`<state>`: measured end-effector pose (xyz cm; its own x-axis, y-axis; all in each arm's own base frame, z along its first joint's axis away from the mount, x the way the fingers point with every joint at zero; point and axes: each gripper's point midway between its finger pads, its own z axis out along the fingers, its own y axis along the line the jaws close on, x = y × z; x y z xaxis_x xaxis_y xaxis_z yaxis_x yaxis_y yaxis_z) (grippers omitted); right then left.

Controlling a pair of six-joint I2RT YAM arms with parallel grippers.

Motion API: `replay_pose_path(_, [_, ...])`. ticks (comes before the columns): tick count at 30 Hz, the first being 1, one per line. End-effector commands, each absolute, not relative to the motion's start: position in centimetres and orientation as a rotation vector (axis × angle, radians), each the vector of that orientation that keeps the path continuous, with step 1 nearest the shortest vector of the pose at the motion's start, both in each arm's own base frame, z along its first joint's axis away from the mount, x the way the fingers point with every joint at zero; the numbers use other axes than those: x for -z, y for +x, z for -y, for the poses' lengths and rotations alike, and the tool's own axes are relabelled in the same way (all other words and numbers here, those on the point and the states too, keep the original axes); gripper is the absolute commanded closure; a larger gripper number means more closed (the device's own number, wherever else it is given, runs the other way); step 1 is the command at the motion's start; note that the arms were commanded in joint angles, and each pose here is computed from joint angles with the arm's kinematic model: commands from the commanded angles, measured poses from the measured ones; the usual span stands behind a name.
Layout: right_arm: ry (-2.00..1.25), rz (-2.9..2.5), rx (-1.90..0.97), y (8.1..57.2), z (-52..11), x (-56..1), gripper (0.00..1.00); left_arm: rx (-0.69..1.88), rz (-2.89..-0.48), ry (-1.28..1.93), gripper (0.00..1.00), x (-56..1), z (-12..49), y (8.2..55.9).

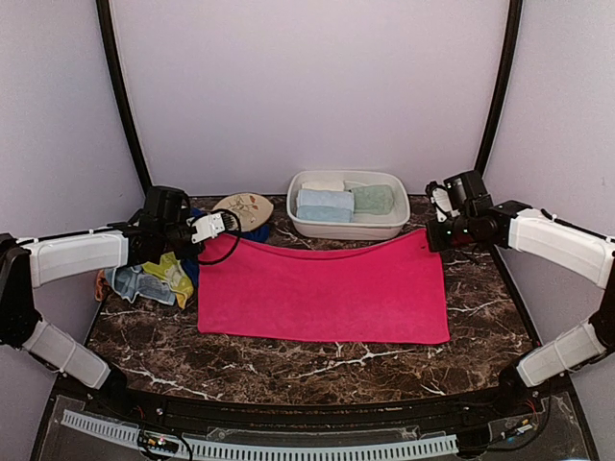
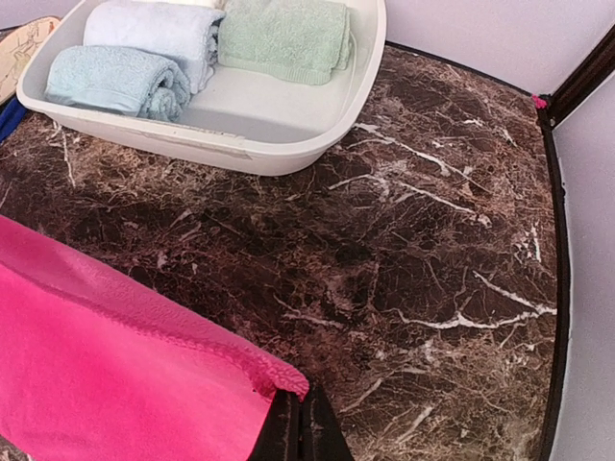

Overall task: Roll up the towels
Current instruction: Fold the towel at the center of the board.

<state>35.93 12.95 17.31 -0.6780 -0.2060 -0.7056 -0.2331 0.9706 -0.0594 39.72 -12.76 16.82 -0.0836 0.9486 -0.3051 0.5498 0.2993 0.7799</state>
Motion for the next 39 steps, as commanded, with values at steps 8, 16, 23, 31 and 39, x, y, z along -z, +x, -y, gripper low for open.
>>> replay_pose_path(8, [-0.153, -2.353, 0.023, 35.5, -10.6, -17.0, 1.00, -0.390, -1.833, 1.348, 1.00, -15.5, 12.9, 37.8])
replay_pose_path(16, [-0.008, -2.435, -0.010, 31.2, -10.7, -14.0, 1.00, -0.223, -1.962, 1.404, 1.00, -12.3, 12.7, 33.2])
replay_pose_path(23, [0.073, -2.512, 0.002, 28.3, -11.9, -11.6, 1.00, -0.061, -2.018, 1.408, 1.00, -11.1, 13.7, 29.4])
replay_pose_path(31, [0.246, -2.576, 0.133, 25.0, -9.5, -8.9, 1.00, -0.023, -2.046, 1.444, 1.00, -8.7, 14.3, 26.4])
replay_pose_path(39, [0.358, -2.571, 0.160, 23.7, -8.3, -8.1, 1.00, -0.051, -2.056, 1.449, 1.00, -7.9, 13.7, 25.7])
